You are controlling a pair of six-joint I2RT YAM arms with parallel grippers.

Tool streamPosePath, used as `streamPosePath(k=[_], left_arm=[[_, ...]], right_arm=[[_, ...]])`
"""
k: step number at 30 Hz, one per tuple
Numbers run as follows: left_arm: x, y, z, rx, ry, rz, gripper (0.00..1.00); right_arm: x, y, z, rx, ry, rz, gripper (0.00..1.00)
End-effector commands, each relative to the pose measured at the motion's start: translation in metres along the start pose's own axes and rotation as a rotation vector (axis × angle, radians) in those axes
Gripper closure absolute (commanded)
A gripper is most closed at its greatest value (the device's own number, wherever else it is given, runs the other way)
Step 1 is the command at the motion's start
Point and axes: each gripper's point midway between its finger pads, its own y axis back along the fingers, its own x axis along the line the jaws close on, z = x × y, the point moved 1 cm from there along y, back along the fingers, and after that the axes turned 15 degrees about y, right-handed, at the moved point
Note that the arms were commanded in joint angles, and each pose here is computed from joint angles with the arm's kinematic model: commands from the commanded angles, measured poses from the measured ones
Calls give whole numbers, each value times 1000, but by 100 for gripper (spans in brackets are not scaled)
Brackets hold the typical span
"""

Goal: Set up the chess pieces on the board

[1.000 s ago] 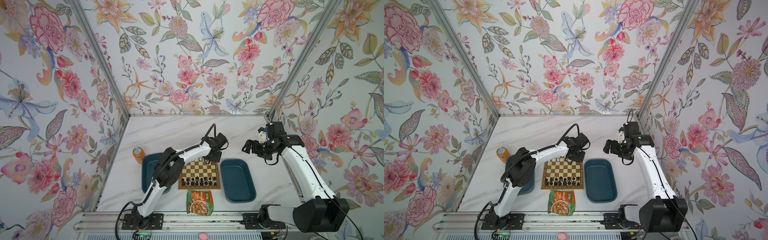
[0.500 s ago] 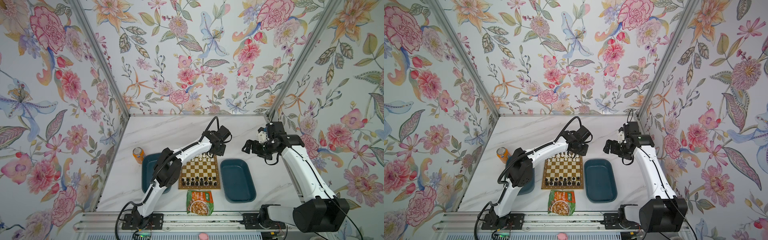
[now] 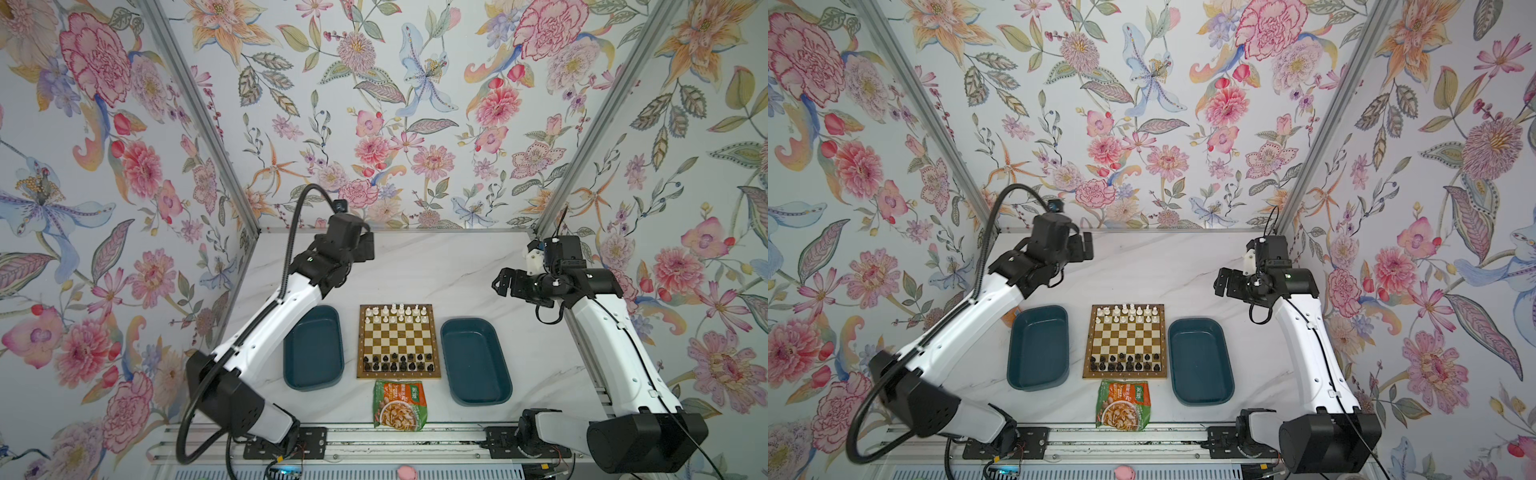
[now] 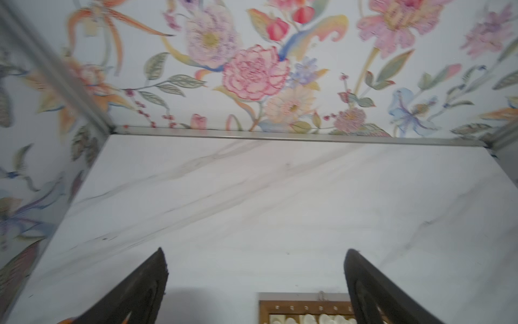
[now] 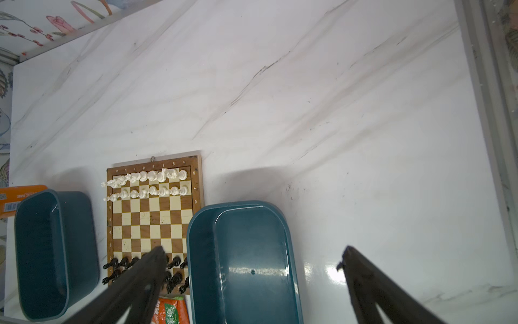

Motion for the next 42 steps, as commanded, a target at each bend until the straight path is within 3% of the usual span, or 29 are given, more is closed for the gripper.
streamPosePath(k=[1, 7, 14, 19, 27, 33, 39, 42], left_arm=[[61, 15, 9, -173, 59, 134, 1], [138, 51, -7, -313, 141, 219, 1], [175, 39, -44, -313, 120, 267, 1], [175, 13, -60, -318, 35, 223, 1], [162, -24, -68, -384, -99, 125, 1], [160, -65, -64, -346, -116, 65, 1], [158, -74, -75, -351, -117, 24, 1], [166, -72, -74, -374, -156, 75, 1]], right_arm=[[-15, 3, 17, -78, -32, -78, 1], [-35, -2, 20, -148, -41, -184, 1], [-55, -33, 18, -185, -33, -262, 1], [-59, -72, 13, -222, 92, -267, 1], [-53, -87, 19, -493, 251, -296, 1], [-52, -112, 12, -497, 266, -284, 1], [-45, -125, -4, -485, 302, -277, 1], [-44, -130, -10, -487, 303, -274, 1]])
